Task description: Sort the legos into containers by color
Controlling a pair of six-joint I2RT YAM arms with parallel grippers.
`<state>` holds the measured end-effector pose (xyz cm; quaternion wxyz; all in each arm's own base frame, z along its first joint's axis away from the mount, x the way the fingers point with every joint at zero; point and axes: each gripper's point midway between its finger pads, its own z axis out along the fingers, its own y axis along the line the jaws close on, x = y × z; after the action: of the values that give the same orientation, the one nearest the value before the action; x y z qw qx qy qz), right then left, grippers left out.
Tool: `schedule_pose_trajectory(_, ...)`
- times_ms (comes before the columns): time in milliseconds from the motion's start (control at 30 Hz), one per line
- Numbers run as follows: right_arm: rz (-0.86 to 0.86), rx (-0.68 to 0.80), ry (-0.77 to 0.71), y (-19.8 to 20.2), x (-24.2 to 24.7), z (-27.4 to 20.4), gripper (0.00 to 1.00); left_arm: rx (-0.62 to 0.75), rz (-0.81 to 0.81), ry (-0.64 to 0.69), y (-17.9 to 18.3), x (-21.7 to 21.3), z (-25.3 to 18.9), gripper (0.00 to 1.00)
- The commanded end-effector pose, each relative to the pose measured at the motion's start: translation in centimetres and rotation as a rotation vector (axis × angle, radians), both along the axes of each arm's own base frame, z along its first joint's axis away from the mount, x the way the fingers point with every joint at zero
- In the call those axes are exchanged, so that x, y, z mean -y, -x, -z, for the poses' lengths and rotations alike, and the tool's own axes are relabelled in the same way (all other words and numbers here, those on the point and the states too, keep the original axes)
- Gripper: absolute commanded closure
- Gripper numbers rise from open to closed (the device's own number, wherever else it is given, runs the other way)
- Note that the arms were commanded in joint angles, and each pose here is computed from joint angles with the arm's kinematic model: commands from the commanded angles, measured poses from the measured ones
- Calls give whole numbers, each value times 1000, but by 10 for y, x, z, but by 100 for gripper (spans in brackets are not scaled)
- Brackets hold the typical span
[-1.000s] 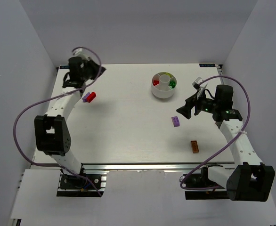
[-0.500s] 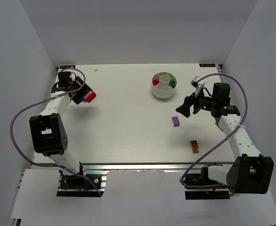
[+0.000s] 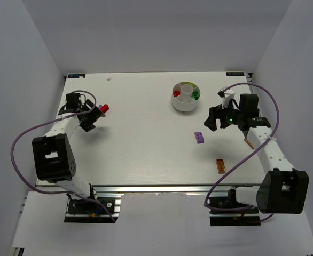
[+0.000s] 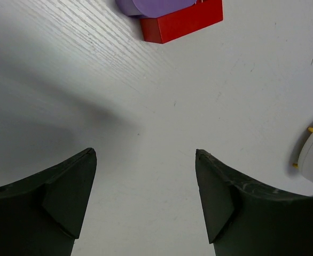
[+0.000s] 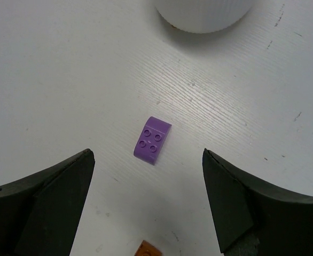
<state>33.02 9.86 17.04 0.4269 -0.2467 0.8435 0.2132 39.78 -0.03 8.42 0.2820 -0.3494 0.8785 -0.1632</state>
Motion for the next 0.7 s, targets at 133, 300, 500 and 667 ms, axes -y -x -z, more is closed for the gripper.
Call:
schedule_pose_trajectory(133, 37, -16, 8, -9, 3, -2, 15, 113, -29, -7, -3, -12, -35, 16)
schedule_pose_trajectory(300, 33, -46, -3, -7, 0, 1, 16, 95, -38, -12, 0, -17, -27, 16)
schedule_pose_trajectory(500, 27, -59, -16, -6, -4, 4, 17, 115, -93, 32, -32, -20, -26, 16)
schedule_pose_trajectory(667, 22, -59, -21, -8, -6, 4, 17, 89, -137, 68, -63, -22, -20, 13)
